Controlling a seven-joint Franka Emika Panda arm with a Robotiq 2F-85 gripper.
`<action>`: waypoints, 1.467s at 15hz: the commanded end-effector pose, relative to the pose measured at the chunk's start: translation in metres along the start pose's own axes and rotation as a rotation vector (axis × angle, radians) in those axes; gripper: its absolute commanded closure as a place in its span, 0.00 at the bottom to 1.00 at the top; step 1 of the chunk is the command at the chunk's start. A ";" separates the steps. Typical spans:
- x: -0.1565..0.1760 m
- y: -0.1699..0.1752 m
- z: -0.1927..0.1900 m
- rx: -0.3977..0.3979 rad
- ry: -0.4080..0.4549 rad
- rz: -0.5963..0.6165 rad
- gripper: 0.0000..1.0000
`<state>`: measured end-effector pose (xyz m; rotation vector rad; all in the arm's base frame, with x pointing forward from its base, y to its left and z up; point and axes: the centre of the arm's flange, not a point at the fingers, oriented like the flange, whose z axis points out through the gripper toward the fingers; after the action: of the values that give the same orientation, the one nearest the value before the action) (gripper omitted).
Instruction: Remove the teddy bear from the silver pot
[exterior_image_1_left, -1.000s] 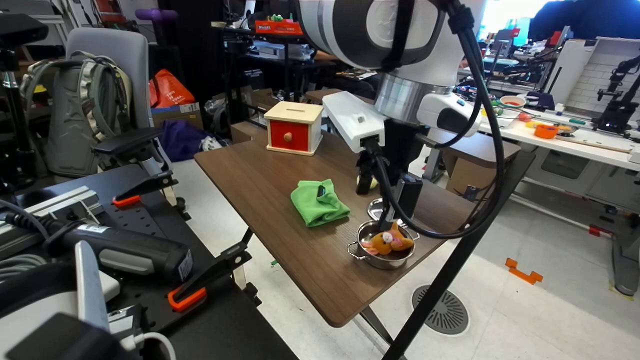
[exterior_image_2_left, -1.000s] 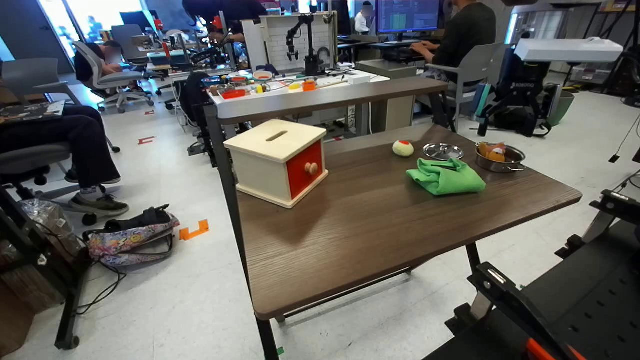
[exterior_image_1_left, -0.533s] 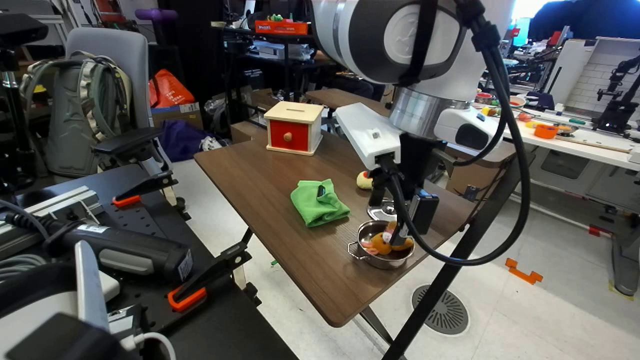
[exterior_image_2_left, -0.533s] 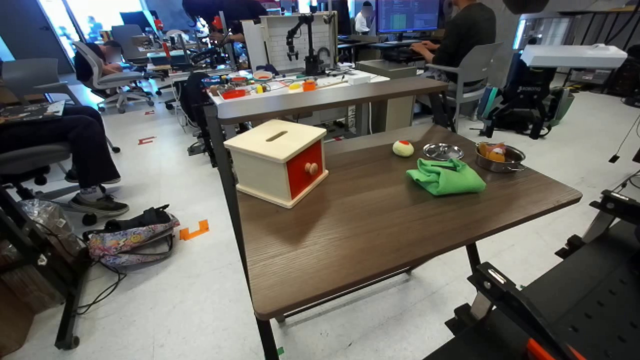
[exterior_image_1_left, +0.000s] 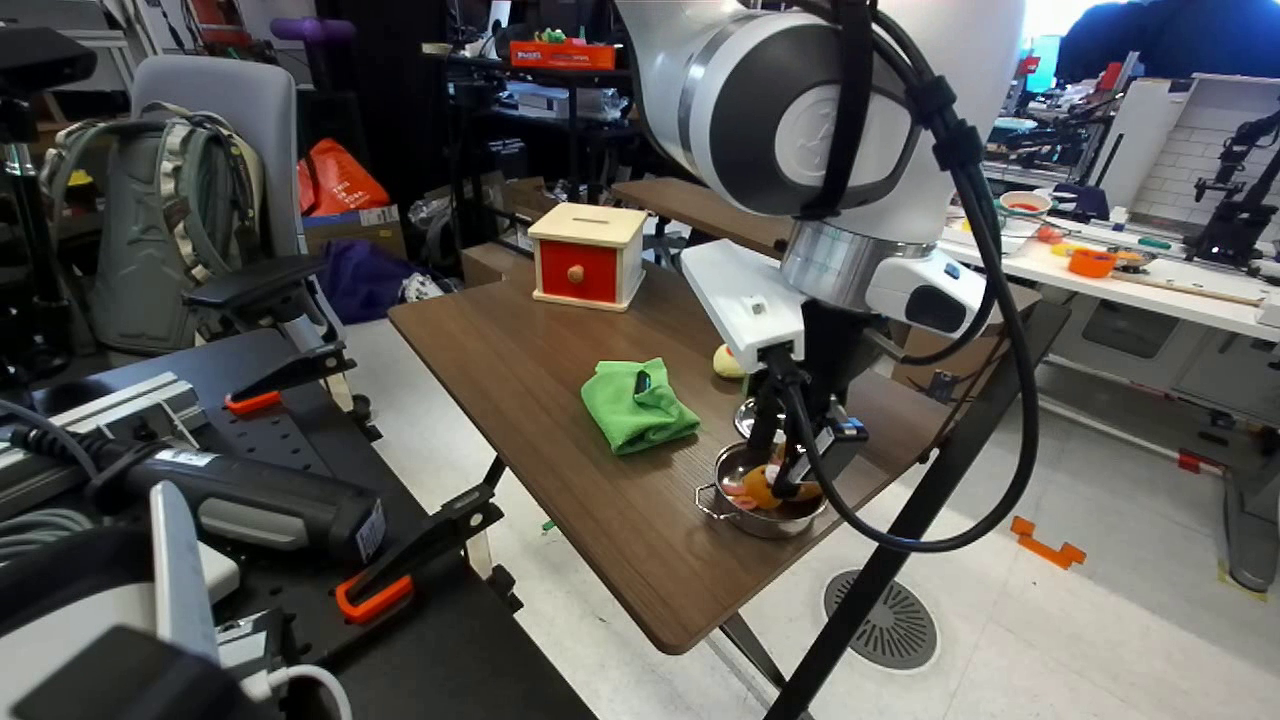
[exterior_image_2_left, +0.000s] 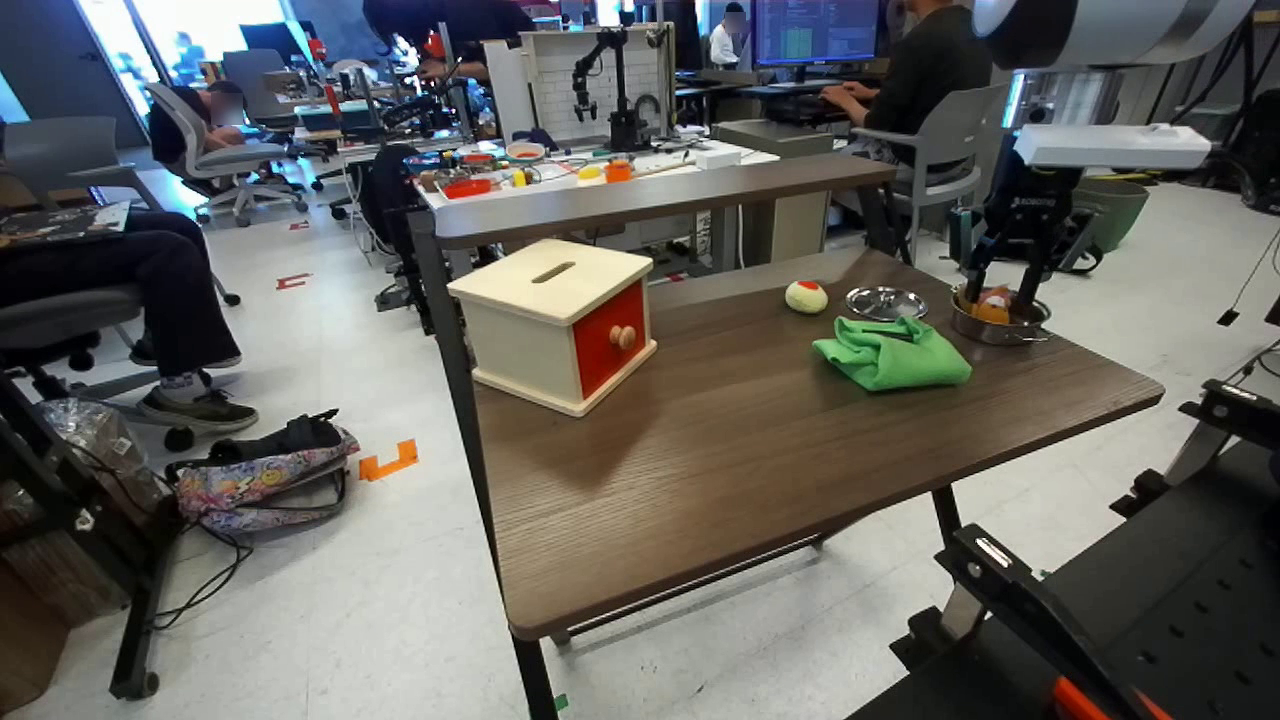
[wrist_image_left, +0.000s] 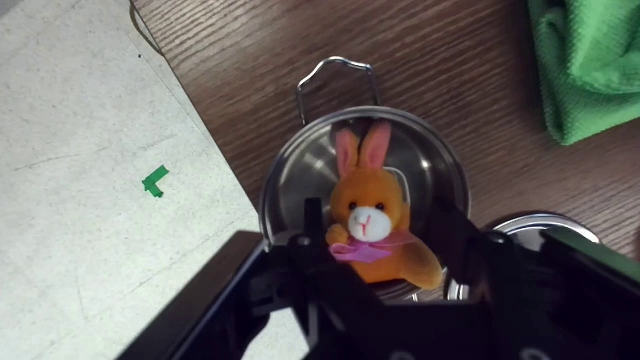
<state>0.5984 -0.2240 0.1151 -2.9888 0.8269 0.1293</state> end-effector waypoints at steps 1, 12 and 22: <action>0.015 -0.006 0.008 0.002 0.026 0.009 0.73; 0.005 -0.004 -0.016 0.021 0.042 -0.004 0.98; -0.061 -0.011 -0.111 0.068 0.145 -0.102 0.98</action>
<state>0.5836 -0.2137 0.1893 -3.0046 0.7358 -0.0301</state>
